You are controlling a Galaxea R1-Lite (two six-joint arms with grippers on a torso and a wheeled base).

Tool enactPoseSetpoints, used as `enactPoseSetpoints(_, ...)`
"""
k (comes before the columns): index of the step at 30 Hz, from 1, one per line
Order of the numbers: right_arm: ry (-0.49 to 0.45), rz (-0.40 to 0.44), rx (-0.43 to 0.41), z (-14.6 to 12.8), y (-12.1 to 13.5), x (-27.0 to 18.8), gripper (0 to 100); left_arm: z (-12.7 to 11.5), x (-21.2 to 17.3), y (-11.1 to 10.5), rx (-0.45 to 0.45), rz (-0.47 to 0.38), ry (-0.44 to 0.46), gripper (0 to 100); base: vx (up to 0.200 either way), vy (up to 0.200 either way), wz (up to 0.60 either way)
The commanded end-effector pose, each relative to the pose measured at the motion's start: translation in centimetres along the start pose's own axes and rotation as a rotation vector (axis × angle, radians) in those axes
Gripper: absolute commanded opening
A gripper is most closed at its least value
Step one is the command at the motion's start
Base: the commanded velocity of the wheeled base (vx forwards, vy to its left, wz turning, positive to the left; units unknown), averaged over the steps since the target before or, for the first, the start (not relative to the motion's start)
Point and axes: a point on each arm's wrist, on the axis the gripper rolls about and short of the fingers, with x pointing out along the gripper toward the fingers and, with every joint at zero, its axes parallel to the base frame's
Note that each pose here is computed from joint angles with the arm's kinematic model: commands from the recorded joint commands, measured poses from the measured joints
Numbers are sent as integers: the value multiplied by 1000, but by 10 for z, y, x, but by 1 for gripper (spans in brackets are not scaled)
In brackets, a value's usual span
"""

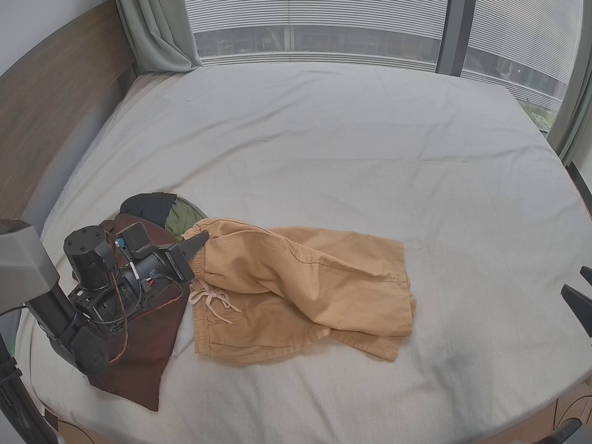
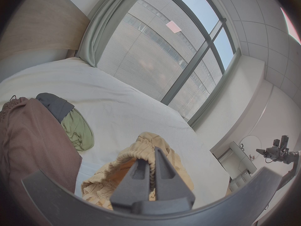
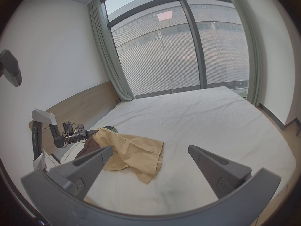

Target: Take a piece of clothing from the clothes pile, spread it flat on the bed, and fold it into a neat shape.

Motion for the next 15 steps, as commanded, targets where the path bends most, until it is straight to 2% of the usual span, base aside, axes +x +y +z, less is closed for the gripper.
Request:
enactPoseSetpoints(1, 62, 22, 20, 8, -5, 19, 100, 1, 0, -1, 2, -2, -2, 0, 0, 0, 0)
enactPoseSetpoints(7, 79, 52, 23, 18, -6, 31, 100, 0, 0, 0, 3, -3, 0, 0, 0, 0, 0)
enactPoseSetpoints(15, 155, 169, 25, 23, 0, 54, 100, 1, 0, -1, 3, -4, -3, 0, 0, 0, 0)
